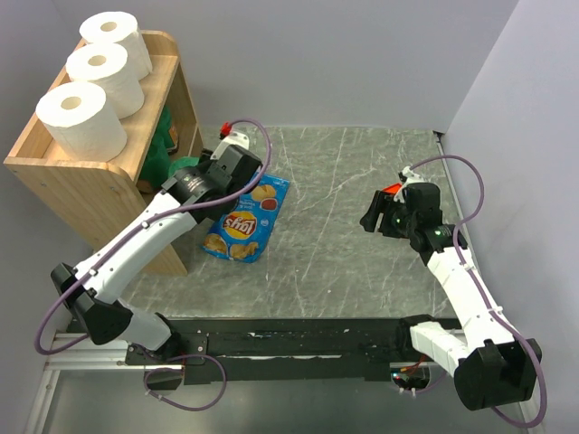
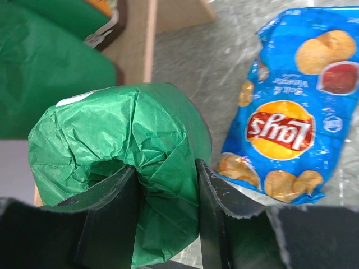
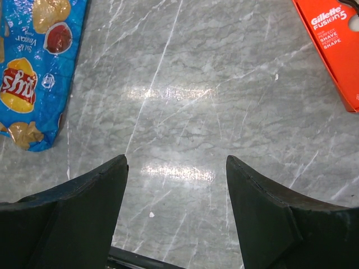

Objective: Place and organize the paper towels onto the shelf

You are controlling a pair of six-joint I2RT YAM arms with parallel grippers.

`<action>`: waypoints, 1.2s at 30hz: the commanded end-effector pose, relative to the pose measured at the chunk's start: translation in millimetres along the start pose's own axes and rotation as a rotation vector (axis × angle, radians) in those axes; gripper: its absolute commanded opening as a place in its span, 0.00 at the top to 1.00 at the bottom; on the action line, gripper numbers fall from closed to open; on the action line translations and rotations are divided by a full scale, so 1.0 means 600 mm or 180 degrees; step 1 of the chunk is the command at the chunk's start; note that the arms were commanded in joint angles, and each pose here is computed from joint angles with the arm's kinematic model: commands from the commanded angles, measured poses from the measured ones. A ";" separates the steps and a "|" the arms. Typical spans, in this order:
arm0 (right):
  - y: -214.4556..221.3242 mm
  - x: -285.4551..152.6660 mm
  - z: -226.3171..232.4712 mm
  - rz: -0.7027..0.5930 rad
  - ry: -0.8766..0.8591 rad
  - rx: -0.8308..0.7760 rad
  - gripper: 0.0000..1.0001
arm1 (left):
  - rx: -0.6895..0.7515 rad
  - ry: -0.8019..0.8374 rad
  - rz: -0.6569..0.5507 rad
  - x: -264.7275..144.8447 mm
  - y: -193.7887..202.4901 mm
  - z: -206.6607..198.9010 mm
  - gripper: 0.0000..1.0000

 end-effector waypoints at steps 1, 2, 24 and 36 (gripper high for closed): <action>-0.032 -0.008 0.024 -0.0172 -0.0158 -0.0021 0.22 | -0.0276 -0.0312 -0.0031 -0.020 0.004 0.060 0.58; -0.033 -0.008 0.025 -0.0176 -0.0162 -0.0019 0.22 | -0.0306 -0.0333 -0.0035 -0.021 0.005 0.064 0.57; -0.041 -0.013 0.032 -0.0141 -0.0170 -0.0077 0.22 | -0.0307 -0.0836 0.0318 -0.008 0.033 0.095 0.56; -0.040 -0.012 0.034 -0.0100 -0.0159 -0.0124 0.22 | -0.0305 -0.1252 0.0484 -0.001 0.049 0.110 0.43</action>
Point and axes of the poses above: each gripper's point midway between its finger pads, its own x axis out along the fingers, its own z axis along the line the jaws close on, y = z × x, the point moved 3 cm from there along -x, back along the fingers, and after that the axes turned 14 degrees about x, right-handed, at the moved point
